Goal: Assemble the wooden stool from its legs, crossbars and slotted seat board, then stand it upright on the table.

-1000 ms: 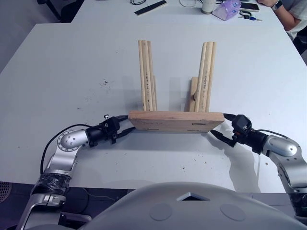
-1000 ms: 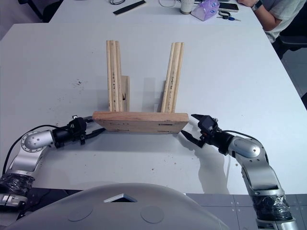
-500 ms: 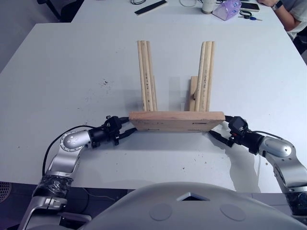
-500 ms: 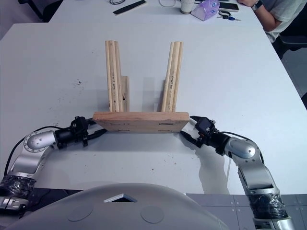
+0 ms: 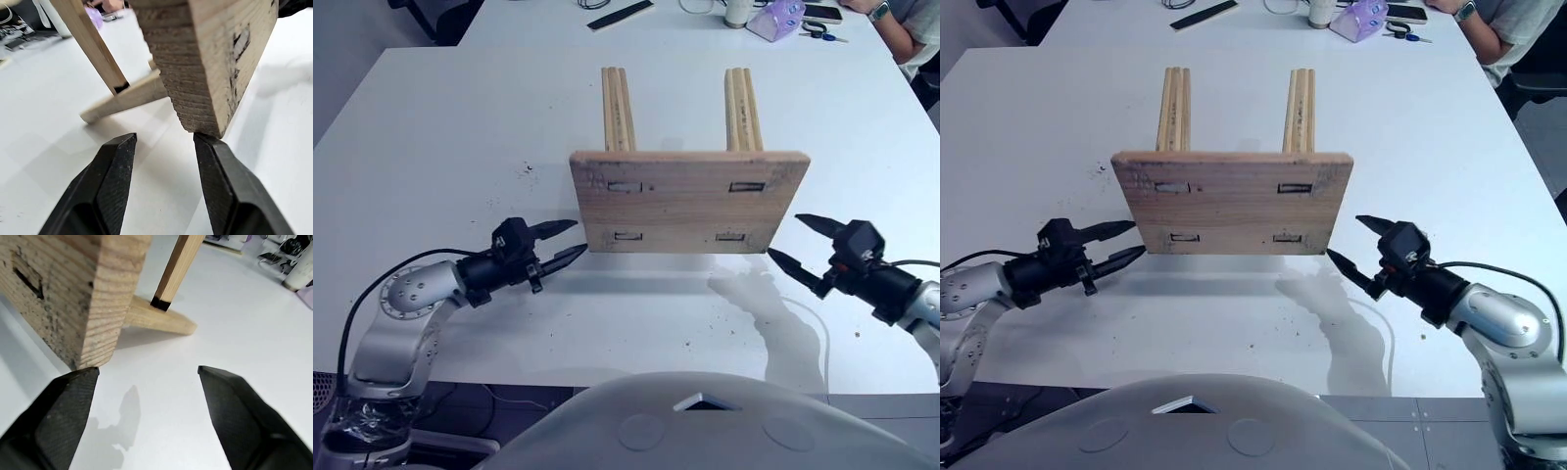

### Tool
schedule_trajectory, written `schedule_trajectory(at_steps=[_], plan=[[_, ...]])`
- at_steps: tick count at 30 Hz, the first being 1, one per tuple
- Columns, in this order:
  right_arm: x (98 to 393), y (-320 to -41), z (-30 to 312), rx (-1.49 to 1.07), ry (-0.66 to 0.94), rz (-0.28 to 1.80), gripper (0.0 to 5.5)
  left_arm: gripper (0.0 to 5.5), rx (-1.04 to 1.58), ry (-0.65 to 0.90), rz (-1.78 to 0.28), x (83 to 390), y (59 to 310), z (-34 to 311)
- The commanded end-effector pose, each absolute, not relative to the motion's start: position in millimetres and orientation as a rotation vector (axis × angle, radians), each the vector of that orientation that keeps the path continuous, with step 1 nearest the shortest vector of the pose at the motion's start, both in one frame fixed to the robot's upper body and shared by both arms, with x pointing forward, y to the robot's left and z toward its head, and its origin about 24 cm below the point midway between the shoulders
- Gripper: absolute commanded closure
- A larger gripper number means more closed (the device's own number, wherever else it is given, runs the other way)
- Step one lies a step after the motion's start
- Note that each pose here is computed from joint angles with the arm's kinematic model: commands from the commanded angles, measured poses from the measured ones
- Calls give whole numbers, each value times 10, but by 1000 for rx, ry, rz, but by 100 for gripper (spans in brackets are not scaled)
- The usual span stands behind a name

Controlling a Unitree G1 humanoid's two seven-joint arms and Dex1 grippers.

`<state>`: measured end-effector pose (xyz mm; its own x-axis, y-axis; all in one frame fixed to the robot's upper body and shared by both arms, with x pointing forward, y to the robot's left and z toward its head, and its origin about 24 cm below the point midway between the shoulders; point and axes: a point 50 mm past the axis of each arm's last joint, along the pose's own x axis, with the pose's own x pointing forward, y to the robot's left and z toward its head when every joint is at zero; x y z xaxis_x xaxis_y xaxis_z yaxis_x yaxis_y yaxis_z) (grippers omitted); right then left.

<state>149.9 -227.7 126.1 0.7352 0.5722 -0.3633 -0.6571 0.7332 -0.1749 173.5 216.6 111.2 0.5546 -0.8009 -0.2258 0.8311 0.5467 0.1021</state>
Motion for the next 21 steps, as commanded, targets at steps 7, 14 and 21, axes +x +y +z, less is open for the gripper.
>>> schedule_trajectory(at_steps=[7,14,21], plan=[[1753,-1805,1973,-182,-92,888,173,331,86,-154,-1131,1942,1817,1866],[1997,-1840,1763,-195,-30,750,173,331,154,-42,-1125,2158,1918,1617],[1899,-2013,1480,-236,75,704,173,331,226,128,-1041,2134,2235,1099]])
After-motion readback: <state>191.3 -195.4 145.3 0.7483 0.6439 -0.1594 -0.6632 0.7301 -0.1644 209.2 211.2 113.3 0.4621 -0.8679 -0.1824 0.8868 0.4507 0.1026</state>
